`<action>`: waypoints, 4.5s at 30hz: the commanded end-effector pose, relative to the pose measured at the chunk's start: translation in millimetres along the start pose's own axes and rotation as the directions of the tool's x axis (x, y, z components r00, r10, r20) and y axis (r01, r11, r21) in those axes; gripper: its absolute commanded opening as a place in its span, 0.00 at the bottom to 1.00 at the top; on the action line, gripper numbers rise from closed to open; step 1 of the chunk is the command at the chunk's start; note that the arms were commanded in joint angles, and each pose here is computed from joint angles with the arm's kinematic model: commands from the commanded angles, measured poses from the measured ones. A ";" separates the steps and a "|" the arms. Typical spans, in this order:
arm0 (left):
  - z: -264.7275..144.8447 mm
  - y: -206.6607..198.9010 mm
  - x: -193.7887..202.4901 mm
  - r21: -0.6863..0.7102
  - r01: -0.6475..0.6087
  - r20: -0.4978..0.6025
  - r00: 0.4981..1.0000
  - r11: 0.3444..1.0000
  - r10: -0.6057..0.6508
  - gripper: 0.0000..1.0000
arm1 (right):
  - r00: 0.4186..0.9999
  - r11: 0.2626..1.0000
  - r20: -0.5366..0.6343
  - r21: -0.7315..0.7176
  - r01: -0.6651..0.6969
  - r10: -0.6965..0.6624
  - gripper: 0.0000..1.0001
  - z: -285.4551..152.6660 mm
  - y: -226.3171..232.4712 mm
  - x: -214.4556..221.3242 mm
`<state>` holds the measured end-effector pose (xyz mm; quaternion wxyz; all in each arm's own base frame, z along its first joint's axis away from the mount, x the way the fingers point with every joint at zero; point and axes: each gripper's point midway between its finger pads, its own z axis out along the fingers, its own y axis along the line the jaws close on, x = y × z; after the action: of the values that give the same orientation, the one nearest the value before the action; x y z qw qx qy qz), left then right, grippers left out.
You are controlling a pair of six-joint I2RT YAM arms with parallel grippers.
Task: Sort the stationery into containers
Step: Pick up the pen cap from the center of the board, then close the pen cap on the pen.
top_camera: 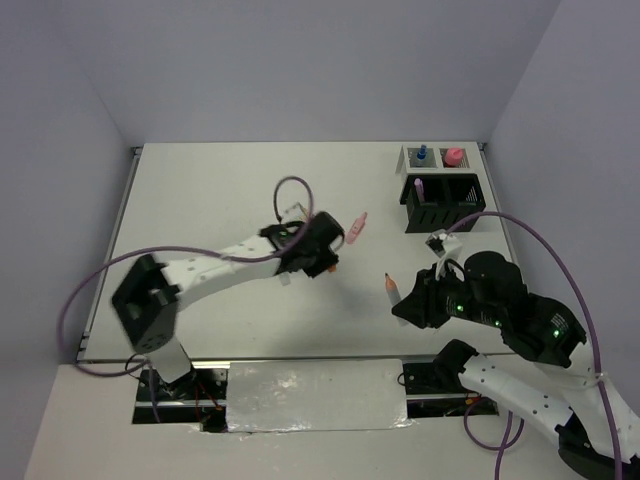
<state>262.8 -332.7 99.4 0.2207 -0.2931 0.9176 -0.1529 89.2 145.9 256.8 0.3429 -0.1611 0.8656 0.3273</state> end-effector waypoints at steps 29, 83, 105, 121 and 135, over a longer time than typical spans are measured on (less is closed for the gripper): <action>-415.2 -102.2 -118.8 0.834 -0.462 0.517 0.846 -0.302 0.131 0.06 | 0.936 0.715 0.317 -0.689 0.116 0.154 0.11 8.6 163.1 -141.0; -383.3 -97.1 -110.3 0.898 -0.425 0.439 0.885 -0.118 0.156 0.02 | 0.900 0.748 0.427 -0.626 0.219 0.094 0.09 10.0 159.1 -166.0; -394.1 -93.6 -111.4 0.892 -0.430 0.447 0.885 -0.138 0.133 0.02 | 0.911 0.762 0.402 -0.617 0.196 0.091 0.08 19.3 149.7 -161.7; -391.8 -90.1 -105.1 0.890 -0.424 0.448 0.882 -0.169 0.148 0.02 | 0.910 0.726 0.405 -0.652 0.218 0.090 0.08 13.2 159.7 -174.3; -393.0 -88.7 -96.5 0.879 -0.412 0.456 0.874 -0.238 0.170 0.02 | 0.904 0.719 0.420 -0.653 0.236 0.085 0.08 13.3 161.2 -182.8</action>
<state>195.8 -287.7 484.8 0.4515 0.1599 0.5399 -0.6922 147.7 286.5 416.1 0.4177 -0.2207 0.6201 0.6263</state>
